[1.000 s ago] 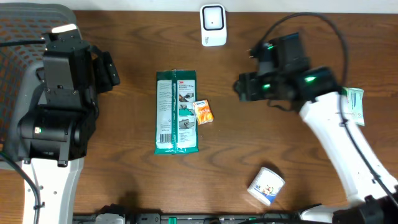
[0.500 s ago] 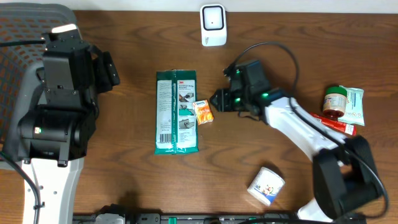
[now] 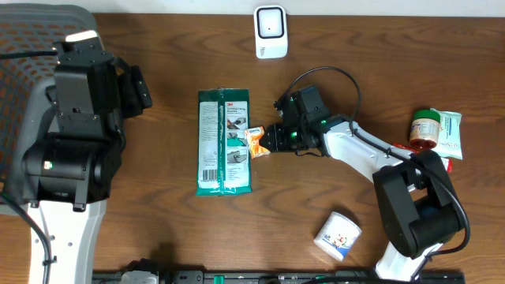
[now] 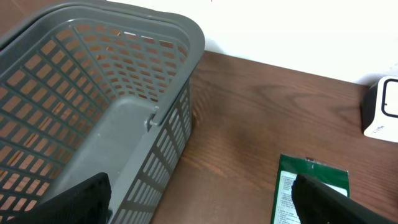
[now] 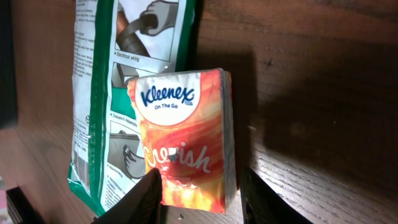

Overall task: Scan the item barcode
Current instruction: 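Move the right gripper left and grasp the orange Kleenex pack, then lift the Kleenex pack and pull it right with the right gripper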

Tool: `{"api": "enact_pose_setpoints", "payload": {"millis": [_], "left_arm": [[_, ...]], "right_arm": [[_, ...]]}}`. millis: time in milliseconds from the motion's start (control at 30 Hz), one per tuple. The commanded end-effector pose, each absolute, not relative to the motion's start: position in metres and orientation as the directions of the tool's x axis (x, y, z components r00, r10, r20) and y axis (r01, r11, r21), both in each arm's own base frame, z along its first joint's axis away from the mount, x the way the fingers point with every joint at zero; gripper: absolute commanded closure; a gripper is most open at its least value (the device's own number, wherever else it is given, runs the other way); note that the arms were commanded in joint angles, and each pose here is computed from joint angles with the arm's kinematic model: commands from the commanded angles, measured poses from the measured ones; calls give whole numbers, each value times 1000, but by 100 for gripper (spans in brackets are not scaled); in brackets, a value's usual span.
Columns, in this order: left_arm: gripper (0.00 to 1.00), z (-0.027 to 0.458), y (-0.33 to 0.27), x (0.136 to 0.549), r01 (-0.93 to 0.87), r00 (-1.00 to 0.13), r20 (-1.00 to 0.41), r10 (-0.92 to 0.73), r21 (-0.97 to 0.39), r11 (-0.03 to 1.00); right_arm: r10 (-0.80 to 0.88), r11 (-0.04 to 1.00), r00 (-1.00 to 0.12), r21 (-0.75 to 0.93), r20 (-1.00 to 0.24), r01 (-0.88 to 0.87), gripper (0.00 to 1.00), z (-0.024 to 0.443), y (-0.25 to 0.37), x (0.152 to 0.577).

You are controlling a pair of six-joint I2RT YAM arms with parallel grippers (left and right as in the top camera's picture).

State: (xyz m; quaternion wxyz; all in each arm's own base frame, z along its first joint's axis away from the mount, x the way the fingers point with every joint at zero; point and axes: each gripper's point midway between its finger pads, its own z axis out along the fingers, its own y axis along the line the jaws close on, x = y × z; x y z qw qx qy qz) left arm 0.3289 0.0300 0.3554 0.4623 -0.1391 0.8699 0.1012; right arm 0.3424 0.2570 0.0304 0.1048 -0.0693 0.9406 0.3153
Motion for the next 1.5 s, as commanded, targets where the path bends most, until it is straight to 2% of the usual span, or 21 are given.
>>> {"api": "enact_pose_setpoints", "payload": {"millis": [0,300,467,800,933,1233,1467], "left_arm": [[8,359,33,329,-353,-522,-838,-158,44,935],[8,359,33,329,-353,-522,-838,-158,44,935],[8,359,33,329,-353,-522,-838,-158,44,935],[8,359,33,329,-353,-522,-838,-158,44,935],[8,359,33,329,-353,-522,-838,-158,44,935],[8,359,33,329,-353,-522,-838,-158,44,935],[8,359,33,329,-353,-522,-838,-158,44,935]], "right_arm": [[-70,806,-972,561,-226,-188,64,22,258,338],[-80,825,-969,530,-235,-197,62,17,259,335],[-62,870,-968,461,-243,-172,61,7,251,334],[-33,863,-966,480,-255,-156,57,4,253,335],[-33,863,-966,480,-255,-156,66,4,253,335],[3,883,-973,457,-231,-106,69,-7,244,330],[12,880,-975,465,-223,-96,99,-7,244,329]]}}
